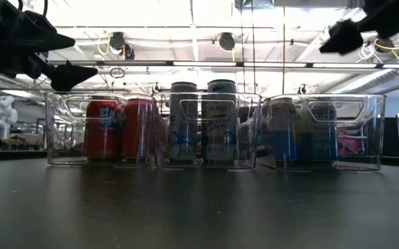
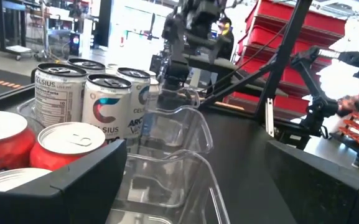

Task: Sort soda cans
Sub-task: Return to Home Position

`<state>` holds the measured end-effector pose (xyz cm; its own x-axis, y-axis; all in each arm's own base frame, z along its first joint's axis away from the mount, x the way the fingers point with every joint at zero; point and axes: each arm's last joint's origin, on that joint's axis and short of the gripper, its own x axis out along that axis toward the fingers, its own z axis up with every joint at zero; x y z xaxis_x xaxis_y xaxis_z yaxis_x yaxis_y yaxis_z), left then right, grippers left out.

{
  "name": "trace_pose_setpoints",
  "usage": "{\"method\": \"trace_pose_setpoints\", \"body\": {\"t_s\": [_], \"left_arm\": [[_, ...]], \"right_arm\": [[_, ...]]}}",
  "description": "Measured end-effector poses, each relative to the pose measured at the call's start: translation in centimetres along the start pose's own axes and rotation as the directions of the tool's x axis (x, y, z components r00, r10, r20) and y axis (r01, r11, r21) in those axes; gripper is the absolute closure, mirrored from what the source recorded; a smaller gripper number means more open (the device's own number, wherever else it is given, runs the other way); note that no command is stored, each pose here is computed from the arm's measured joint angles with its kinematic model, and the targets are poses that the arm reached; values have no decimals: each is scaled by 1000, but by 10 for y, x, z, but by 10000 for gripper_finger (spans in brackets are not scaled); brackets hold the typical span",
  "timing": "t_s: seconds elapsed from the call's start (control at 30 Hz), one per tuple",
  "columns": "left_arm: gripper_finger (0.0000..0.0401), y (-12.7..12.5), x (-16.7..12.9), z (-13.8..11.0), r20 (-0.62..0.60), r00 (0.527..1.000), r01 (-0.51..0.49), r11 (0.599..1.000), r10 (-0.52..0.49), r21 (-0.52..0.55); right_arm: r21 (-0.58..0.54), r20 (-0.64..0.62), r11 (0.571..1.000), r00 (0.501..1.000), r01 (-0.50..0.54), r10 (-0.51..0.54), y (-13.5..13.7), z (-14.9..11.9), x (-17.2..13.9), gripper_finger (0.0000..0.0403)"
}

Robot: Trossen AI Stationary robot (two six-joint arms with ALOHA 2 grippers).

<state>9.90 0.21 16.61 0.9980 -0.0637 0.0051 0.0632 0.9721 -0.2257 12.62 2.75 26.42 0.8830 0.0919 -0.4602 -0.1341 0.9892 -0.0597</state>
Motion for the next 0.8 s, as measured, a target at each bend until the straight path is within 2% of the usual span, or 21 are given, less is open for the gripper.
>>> {"method": "trace_pose_setpoints", "body": {"t_s": [0.1, 0.23, 0.47, 0.6, 0.67, 0.8], "left_arm": [[12, 0, 0, 0, 0, 1000, 0, 1000, 0, 0], [12, 0, 0, 0, 0, 1000, 0, 1000, 0, 0], [12, 0, 0, 0, 0, 1000, -1, 1000, 1, 0], [12, 0, 0, 0, 0, 1000, -1, 1000, 1, 0], [12, 0, 0, 0, 0, 1000, -1, 1000, 1, -1], [12, 0, 0, 0, 1, 1000, -4, 1000, 4, -2]], "right_arm": [[20, 73, 999, 996, -51, 49, 3, -28, 13, 21], [65, 173, 998, 985, -13, 2, 1, -57, 19, 21], [108, 351, 992, 930, 71, -105, -8, -81, 13, 21], [139, 416, 988, 901, 73, -125, -10, -96, 12, 21], [150, 465, 986, 875, 73, -135, -11, -94, 10, 21], [238, 447, 964, 868, 119, -218, -15, -96, 11, 21]]}}
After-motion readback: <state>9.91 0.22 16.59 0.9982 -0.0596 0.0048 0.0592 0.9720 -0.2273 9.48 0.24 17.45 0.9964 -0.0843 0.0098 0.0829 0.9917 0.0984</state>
